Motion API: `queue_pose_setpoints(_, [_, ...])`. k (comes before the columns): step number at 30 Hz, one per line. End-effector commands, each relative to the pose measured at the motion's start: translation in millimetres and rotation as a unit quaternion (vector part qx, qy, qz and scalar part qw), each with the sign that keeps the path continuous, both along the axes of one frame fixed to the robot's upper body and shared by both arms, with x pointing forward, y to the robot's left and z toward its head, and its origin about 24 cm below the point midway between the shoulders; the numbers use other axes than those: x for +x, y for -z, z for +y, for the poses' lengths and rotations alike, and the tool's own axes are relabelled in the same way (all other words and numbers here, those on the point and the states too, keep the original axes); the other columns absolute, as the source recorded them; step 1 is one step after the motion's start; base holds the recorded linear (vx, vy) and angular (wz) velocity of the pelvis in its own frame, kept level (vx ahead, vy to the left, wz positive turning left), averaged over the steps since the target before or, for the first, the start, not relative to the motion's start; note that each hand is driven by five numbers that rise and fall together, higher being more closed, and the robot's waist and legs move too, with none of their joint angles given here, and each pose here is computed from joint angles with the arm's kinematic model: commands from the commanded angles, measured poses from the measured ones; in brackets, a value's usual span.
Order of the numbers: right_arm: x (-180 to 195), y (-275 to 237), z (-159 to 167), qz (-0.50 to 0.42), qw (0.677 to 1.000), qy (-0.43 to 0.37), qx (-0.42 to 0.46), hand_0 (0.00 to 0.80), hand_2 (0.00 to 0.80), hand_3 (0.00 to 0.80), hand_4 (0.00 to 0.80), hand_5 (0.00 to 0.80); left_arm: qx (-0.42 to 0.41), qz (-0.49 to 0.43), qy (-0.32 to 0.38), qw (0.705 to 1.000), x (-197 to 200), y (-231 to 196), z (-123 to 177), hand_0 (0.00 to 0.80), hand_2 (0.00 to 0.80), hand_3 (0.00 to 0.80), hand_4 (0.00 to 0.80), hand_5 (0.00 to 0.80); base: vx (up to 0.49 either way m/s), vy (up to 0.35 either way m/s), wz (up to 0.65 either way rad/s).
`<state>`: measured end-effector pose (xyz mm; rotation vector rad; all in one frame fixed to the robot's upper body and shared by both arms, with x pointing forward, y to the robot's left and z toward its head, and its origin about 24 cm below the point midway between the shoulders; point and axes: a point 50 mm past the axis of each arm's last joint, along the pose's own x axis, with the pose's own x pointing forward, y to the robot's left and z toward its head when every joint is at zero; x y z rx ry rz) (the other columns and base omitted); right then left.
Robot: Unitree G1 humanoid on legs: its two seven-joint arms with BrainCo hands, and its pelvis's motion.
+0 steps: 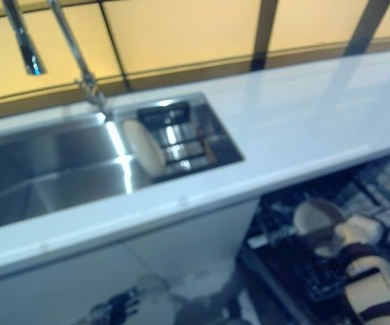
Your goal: Take plates into dishwasher
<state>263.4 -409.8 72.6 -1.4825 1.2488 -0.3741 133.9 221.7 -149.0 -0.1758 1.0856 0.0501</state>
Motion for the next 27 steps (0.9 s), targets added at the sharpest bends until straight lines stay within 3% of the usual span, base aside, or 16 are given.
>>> queue_pose_setpoints(1, [-3.6,-43.2,-26.7,-0.024,0.998,0.022,-0.044,0.000,0.000,0.000,0.000,0.000,0.055,-0.001,0.005,0.998,11.6,-9.5,29.6,0.000,0.000,0.000,0.000,0.000,0.000,0.011,-0.04])
queue_pose_setpoints(7, [-17.3,-102.1,-55.1,-0.069,0.994,0.045,-0.067,0.000,0.000,0.000,0.000,0.000,0.065,0.002,-0.018,0.998,10.3,-10.7,35.9,0.000,0.000,0.000,0.000,0.000,-0.002,0.004,-0.04])
queue_pose_setpoints(14, [-32.9,-196.0,-75.8,-0.196,0.976,0.046,-0.079,0.000,0.000,0.000,0.000,0.000,0.069,0.002,-0.038,0.997,7.9,-12.3,44.1,0.000,0.000,0.000,0.000,0.000,0.002,-0.005,-0.13])
queue_pose_setpoints(19, [-22.0,-246.4,-64.2,-0.300,0.949,-0.018,-0.092,0.000,0.000,0.000,0.000,0.000,0.065,0.003,-0.047,0.997,2.2,-10.4,44.0,0.000,0.000,0.000,0.000,0.000,0.011,-0.006,-0.05])
queue_pose_setpoints(27, [14.8,-304.4,-13.0,-0.489,0.858,-0.124,-0.098,0.000,0.000,0.000,0.000,0.000,0.054,0.005,-0.065,0.996,-3.7,-6.7,38.1,0.000,0.000,0.000,0.000,0.000,0.019,0.008,0.06])
